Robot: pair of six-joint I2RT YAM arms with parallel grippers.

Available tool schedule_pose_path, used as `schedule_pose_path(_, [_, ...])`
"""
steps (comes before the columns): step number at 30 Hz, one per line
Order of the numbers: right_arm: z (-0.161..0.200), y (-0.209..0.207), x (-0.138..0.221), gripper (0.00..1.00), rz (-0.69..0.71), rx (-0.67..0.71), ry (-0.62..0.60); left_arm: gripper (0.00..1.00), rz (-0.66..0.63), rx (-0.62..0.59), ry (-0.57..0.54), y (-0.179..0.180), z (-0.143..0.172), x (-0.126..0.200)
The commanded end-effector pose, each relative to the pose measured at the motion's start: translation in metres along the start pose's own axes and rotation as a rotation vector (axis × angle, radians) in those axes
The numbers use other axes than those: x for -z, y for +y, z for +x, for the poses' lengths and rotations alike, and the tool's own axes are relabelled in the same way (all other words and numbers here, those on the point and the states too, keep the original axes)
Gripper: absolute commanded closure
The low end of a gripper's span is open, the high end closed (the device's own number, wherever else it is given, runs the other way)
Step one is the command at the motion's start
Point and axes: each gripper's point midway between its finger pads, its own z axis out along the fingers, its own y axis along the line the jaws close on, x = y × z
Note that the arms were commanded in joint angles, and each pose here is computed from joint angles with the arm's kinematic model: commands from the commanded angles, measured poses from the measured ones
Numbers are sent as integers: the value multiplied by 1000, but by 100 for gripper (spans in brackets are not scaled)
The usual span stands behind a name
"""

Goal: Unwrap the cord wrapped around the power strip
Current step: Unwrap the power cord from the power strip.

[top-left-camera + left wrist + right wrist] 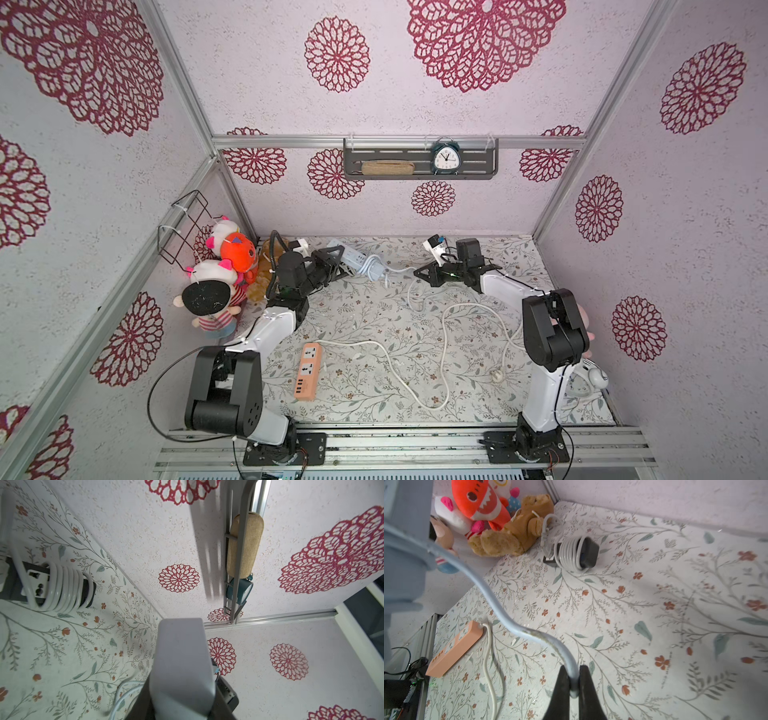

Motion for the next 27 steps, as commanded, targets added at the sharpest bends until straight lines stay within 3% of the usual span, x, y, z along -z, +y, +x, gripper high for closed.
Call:
schedule_pose_path(1, [-40, -12, 42, 100, 114, -14, -83, 100, -120, -125, -88, 21, -12, 8])
schedule_pose_path(7, [-55, 66, 77, 100, -49, 68, -119, 100, -209, -168, -171, 49, -31, -23])
schedule_pose_path(10, [-21, 116, 63, 100, -152, 146, -2, 100, -175, -184, -242, 42, -42, -38])
schedule_pose_path(13, [19, 141, 45, 100, -223, 160, 91, 100, -119, -170, -320, 31, -53, -49])
schedule_pose_path(17, [62, 137, 26, 100, -235, 123, 192, 100, -39, -150, -386, 7, -65, -55])
schedule_pose_path(21, [92, 108, 9, 100, -145, 113, 284, 100, 22, -136, -404, -15, -69, -52])
schedule_pose_path(27, [100, 46, -12, 100, 36, 66, 316, 100, 130, -22, -365, -30, -71, -29])
